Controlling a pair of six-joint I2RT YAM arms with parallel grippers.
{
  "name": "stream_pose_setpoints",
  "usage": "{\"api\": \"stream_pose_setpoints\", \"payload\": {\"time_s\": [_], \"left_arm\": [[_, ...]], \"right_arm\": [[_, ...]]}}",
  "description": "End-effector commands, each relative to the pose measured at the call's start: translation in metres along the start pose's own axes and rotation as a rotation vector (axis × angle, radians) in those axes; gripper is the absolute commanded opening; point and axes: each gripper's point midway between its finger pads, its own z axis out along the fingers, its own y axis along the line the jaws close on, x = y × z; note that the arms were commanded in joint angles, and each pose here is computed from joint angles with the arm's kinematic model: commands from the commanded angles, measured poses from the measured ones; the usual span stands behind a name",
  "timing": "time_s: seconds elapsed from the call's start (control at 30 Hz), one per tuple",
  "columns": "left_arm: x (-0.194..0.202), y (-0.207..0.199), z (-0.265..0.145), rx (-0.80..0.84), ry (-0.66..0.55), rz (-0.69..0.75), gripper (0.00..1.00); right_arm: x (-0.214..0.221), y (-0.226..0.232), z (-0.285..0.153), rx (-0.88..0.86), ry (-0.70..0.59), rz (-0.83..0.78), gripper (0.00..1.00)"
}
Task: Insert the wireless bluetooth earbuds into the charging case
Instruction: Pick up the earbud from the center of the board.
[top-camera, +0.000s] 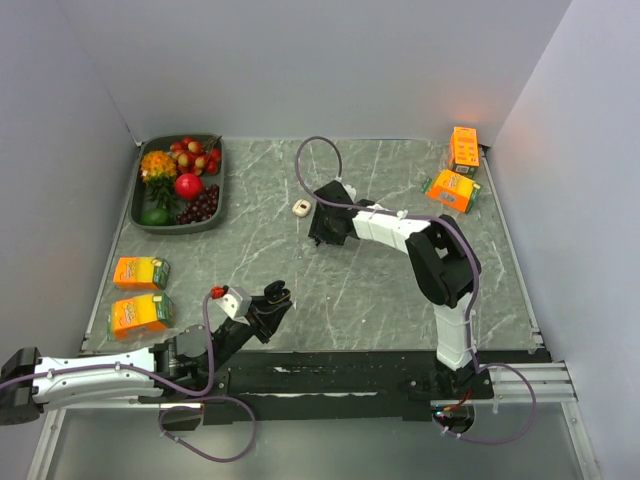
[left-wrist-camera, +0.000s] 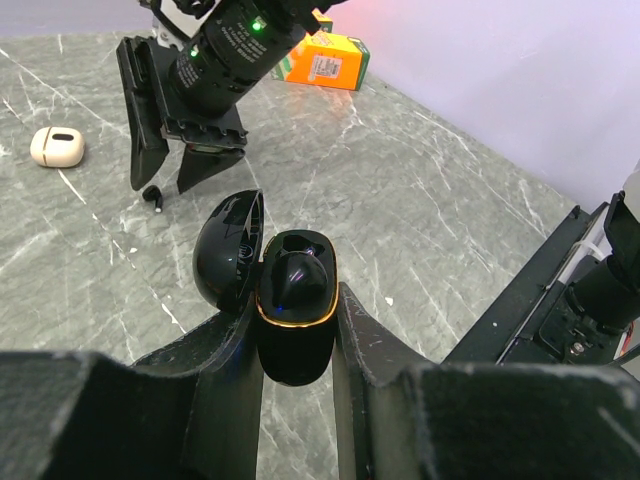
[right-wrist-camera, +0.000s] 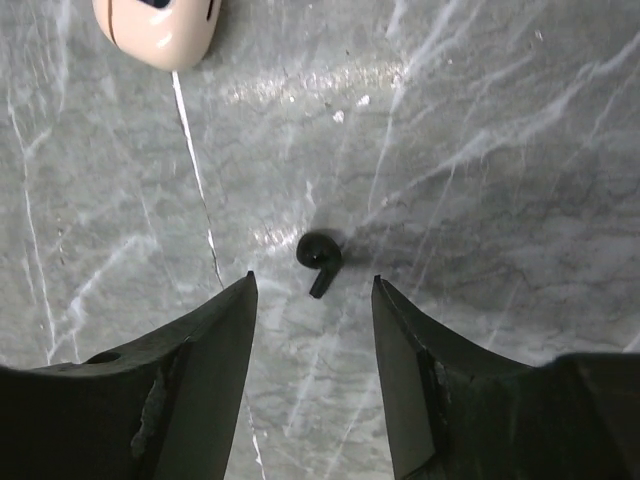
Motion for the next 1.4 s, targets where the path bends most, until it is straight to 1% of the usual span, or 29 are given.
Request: {"api": "stream_pose_setpoints", "payload": {"time_s": [0.0, 0.1, 0.27, 0.43, 0.47, 0.73, 0.9, 0.93, 0.97, 1.03, 1.07, 1.13, 1.17, 1.23, 1.27, 1.3, 1.33, 1.37], "left_arm": [[-0.021, -0.006, 0.003, 0.007, -0.049, -0.038, 0.01], [-0.02, -0.006, 0.002, 0.006, -0.048, -0.038, 0.01], [-0.02, -0.005, 0.002, 0.005, -0.051, -0.038, 0.01], [-0.018, -0.005, 0.002, 0.003, -0.045, -0.037, 0.01], [-0.018, -0.005, 0.002, 0.003, -0.045, -0.037, 0.01], [-0.018, -0.005, 0.003, 0.002, -0.047, -0.034, 0.01], [-0.017, -0.005, 0.003, 0.003, -0.044, -0.034, 0.01], [-0.016, -0.005, 0.003, 0.003, -0.042, -0.033, 0.01], [-0.016, -0.005, 0.003, 0.003, -0.044, -0.034, 0.01], [-0.016, -0.005, 0.003, 0.003, -0.042, -0.035, 0.01], [-0.016, -0.005, 0.003, 0.001, -0.043, -0.035, 0.01], [-0.017, -0.005, 0.003, 0.002, -0.045, -0.035, 0.01], [-0.016, -0.005, 0.003, 0.003, -0.045, -0.034, 0.01], [-0.015, -0.005, 0.003, 0.001, -0.044, -0.033, 0.01], [-0.015, -0.005, 0.003, 0.001, -0.043, -0.032, 0.01], [-0.013, -0.005, 0.004, 0.001, -0.04, -0.03, 0.02], [-0.012, -0.004, 0.004, -0.002, -0.037, -0.028, 0.01], [-0.013, -0.005, 0.004, -0.001, -0.039, -0.029, 0.01]], "right_arm": [[-0.008, 0.004, 0.007, 0.023, -0.023, 0.002, 0.55], [-0.007, 0.002, 0.01, 0.032, -0.017, -0.015, 0.49], [-0.005, -0.005, 0.014, 0.058, -0.017, -0.03, 0.48], [-0.002, -0.008, 0.02, 0.068, -0.007, -0.044, 0.41], [-0.002, -0.008, 0.021, 0.068, -0.007, -0.047, 0.38], [-0.002, -0.01, 0.023, 0.081, -0.004, -0.072, 0.31], [-0.006, -0.014, 0.021, 0.091, -0.021, -0.116, 0.21], [-0.008, -0.014, 0.019, 0.095, -0.033, -0.13, 0.19], [-0.009, -0.015, 0.018, 0.099, -0.036, -0.159, 0.14], [-0.015, -0.018, 0.014, 0.115, -0.062, -0.197, 0.11], [-0.017, -0.019, 0.012, 0.123, -0.071, -0.232, 0.07], [-0.019, -0.022, 0.007, 0.14, -0.086, -0.28, 0.04], [-0.022, -0.027, 0.004, 0.171, -0.104, -0.327, 0.01], [-0.024, -0.032, -0.005, 0.197, -0.123, -0.384, 0.0], [-0.03, -0.036, -0.01, 0.225, -0.154, -0.399, 0.0], [-0.035, -0.029, -0.022, 0.21, -0.192, -0.411, 0.0], [-0.033, -0.036, -0.026, 0.229, -0.197, -0.443, 0.0], [-0.037, -0.036, -0.035, 0.244, -0.228, -0.46, 0.0]]}}
